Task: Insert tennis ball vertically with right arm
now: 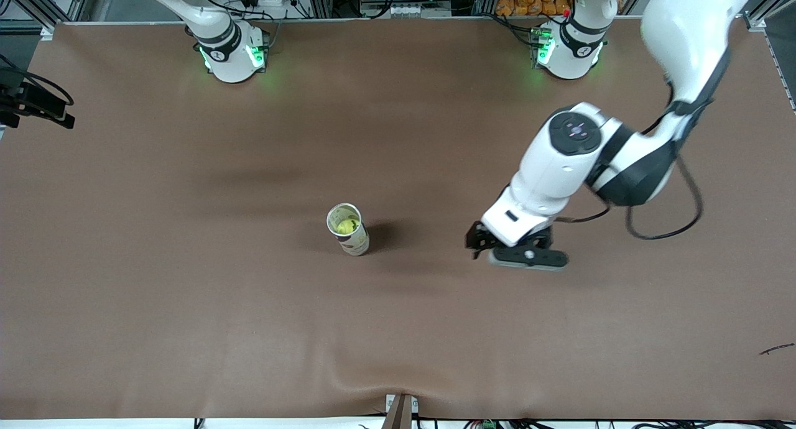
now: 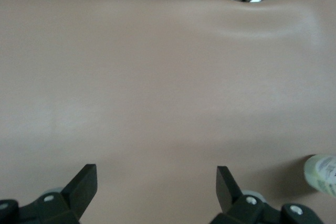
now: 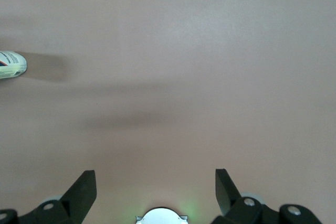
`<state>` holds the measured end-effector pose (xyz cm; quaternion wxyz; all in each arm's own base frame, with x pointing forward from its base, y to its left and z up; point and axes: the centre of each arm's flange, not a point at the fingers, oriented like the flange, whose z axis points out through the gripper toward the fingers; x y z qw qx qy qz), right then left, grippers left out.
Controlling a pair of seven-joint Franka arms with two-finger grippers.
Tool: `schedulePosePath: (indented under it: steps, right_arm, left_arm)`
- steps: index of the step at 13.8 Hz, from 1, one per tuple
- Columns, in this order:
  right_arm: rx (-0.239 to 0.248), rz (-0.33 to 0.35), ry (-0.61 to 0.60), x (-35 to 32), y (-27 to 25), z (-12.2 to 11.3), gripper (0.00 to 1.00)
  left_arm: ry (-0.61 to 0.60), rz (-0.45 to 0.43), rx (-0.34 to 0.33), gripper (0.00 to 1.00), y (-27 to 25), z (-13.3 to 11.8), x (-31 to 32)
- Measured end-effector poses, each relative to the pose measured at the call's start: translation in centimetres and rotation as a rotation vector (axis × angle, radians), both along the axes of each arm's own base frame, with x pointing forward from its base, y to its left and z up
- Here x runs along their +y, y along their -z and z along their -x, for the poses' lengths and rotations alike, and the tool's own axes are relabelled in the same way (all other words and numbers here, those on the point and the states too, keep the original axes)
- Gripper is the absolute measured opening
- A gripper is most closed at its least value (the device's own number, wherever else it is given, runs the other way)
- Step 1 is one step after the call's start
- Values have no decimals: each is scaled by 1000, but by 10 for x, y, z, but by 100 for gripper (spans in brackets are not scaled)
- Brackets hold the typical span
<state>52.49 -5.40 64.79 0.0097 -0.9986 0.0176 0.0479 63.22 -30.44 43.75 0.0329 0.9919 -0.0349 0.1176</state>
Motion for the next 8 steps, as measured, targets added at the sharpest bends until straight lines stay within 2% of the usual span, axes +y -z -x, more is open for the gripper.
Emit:
schedulePosePath:
  steps: [6,8]
  right_arm:
    - [-19,2,0,0,-1,-3,100]
    - [-29,-2,0,0,-1,-5,100]
  left_arm:
    - [-116,-100,124,100,-57,-3,58]
    - [-151,-99,149,100,-76,-2,71]
